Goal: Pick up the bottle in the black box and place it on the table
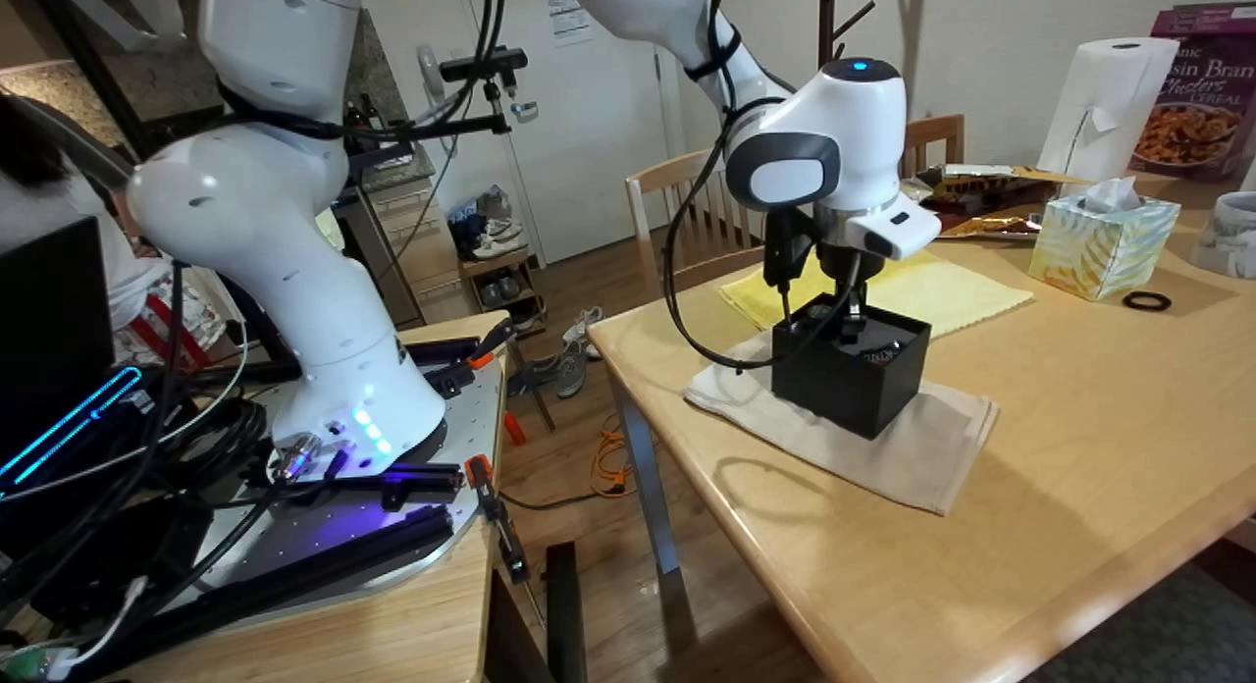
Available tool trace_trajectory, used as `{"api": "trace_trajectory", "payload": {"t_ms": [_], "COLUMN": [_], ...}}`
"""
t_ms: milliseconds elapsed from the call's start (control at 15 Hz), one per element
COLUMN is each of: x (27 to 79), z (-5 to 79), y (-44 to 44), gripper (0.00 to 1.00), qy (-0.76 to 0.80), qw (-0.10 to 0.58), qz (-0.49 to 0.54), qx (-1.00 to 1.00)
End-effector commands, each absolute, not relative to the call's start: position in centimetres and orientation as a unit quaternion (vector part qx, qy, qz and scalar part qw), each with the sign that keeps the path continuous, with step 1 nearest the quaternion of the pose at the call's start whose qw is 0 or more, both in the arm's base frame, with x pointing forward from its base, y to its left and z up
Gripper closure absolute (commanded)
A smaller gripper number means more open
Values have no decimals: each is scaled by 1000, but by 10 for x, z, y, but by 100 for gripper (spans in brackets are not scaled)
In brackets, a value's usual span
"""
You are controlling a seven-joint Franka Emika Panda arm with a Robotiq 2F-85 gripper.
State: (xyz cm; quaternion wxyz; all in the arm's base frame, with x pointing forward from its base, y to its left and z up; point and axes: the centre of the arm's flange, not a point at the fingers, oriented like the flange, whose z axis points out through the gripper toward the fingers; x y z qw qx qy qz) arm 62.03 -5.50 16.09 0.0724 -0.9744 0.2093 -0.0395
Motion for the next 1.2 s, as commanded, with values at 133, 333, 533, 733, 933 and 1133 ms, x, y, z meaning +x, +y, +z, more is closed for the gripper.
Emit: {"api": "trace_trajectory", "payload": {"t_ms": [133, 333, 533, 733, 933, 1133], "x": [610, 607, 603, 594, 586, 583], "z": [161, 175, 189, 221, 258, 290], "y": [-54, -50, -43, -35, -29, -27], "gripper": [100, 99, 99, 99, 99, 99], "qy": [204, 197, 187, 173, 167, 163], "qw": [85, 88, 94, 94, 92, 92], "qz": [-49, -58, -61, -76, -93, -113], "qx": [-974, -975, -976, -977, -977, -976]}}
